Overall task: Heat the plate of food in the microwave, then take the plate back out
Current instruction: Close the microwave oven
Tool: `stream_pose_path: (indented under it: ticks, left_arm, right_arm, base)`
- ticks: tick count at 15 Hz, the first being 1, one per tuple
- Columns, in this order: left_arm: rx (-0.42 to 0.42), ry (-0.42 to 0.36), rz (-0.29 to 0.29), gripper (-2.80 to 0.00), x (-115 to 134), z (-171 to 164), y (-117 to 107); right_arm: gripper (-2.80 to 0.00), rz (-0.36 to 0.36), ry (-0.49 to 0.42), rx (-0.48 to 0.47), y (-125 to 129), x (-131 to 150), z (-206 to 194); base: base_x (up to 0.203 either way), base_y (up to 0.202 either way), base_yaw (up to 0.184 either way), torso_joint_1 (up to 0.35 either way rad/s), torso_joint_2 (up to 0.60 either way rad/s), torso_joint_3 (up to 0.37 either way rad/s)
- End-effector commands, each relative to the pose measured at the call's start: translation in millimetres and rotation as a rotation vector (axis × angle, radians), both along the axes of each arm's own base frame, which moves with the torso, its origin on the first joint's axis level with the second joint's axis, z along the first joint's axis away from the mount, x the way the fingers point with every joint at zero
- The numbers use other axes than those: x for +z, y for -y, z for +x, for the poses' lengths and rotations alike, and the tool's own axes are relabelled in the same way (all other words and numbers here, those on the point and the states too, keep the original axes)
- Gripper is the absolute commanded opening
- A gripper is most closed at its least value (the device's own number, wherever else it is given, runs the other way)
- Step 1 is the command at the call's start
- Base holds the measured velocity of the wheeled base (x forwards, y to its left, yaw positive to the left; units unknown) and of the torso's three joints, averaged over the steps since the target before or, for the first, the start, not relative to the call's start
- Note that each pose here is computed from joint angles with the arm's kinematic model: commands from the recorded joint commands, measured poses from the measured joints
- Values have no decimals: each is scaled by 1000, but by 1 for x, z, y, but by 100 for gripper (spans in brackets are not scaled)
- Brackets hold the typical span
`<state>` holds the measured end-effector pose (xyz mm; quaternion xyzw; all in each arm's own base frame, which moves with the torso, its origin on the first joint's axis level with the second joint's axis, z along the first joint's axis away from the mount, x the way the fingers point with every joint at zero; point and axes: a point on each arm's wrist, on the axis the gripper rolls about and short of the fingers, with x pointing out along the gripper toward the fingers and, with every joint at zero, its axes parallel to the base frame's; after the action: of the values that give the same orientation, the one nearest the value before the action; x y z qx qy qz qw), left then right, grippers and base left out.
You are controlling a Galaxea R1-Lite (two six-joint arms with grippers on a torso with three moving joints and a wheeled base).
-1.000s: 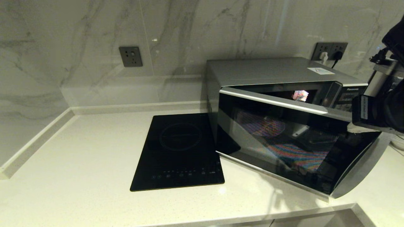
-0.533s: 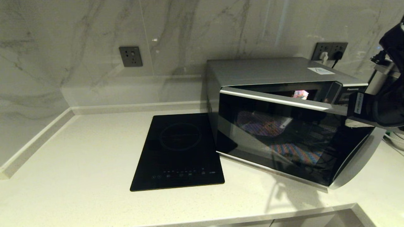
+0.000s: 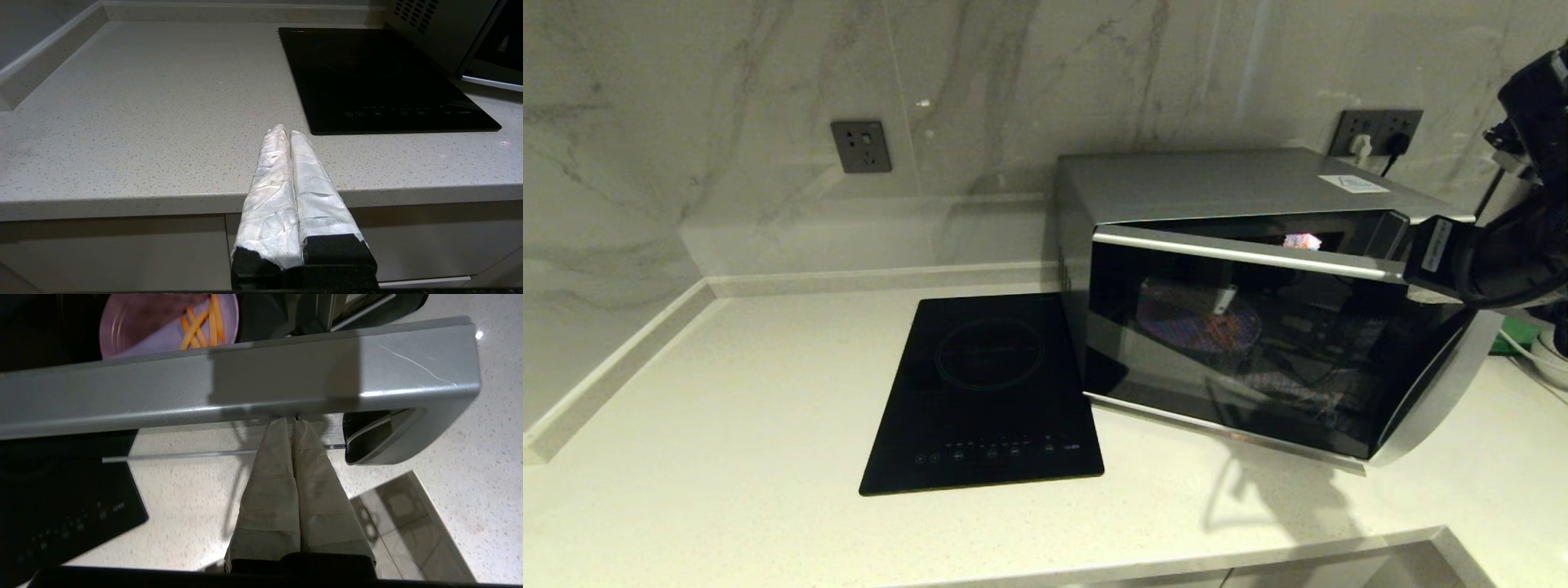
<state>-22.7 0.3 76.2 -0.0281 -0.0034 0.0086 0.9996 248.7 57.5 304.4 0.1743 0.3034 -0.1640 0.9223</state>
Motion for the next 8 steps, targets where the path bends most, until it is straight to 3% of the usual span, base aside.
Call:
stream_pose_path:
  ticks: [1,8]
  left_arm:
    - [1,0,-1,-280,0,0,0]
    - [-1,0,-1,-280,0,0,0]
  right_arm:
    - [-280,-1,30,-24,0,-3,6]
    - [-280,38,88,-66,1,-11,23]
  base:
    - [0,0,0,0,0,0]
    - [0,0,0,0,0,0]
